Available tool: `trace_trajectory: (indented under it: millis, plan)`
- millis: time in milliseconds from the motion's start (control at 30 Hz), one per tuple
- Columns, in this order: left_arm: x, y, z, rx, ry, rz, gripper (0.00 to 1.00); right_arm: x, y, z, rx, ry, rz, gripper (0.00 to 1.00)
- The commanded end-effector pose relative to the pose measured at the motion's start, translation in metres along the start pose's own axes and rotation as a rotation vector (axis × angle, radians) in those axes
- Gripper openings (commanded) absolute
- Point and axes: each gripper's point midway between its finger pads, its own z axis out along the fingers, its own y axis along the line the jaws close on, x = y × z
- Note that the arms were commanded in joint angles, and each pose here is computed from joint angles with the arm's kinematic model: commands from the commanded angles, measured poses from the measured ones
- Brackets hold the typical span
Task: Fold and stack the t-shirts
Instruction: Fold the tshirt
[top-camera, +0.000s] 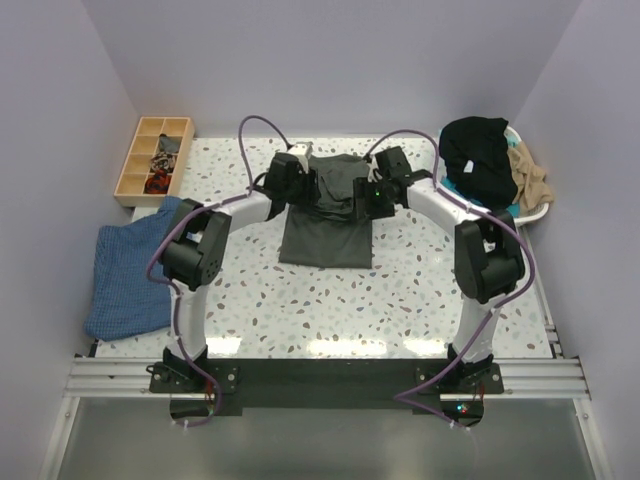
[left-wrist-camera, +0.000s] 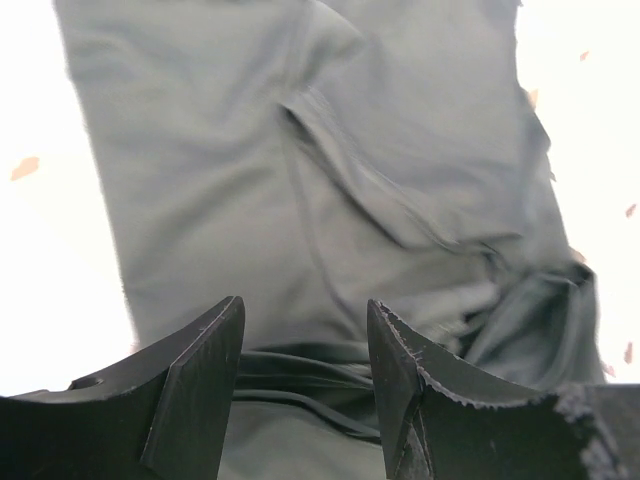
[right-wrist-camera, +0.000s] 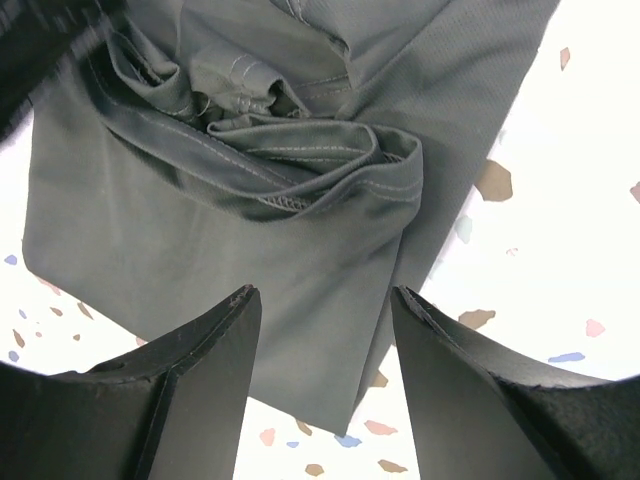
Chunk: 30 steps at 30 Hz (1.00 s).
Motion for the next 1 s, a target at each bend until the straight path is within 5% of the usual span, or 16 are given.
trace_trajectory:
  millis: [0, 467, 967]
  plan:
    - [-0.053, 0.020, -0.010, -0.067, -0.133, 0.018, 0.57, -0.027, 0.012, -0.030, -0.023, -0.118, -0.030, 0.60]
    - [-0.068, -0.009, -0.095, 0.028, -0.214, -0.071, 0.58, -0.015, 0.084, 0.003, -0.285, 0.011, -0.034, 0.60]
    - [-0.050, -0.008, -0.101, 0.039, -0.178, -0.067, 0.57, -0.011, 0.088, 0.048, -0.233, 0.044, -0.062, 0.60]
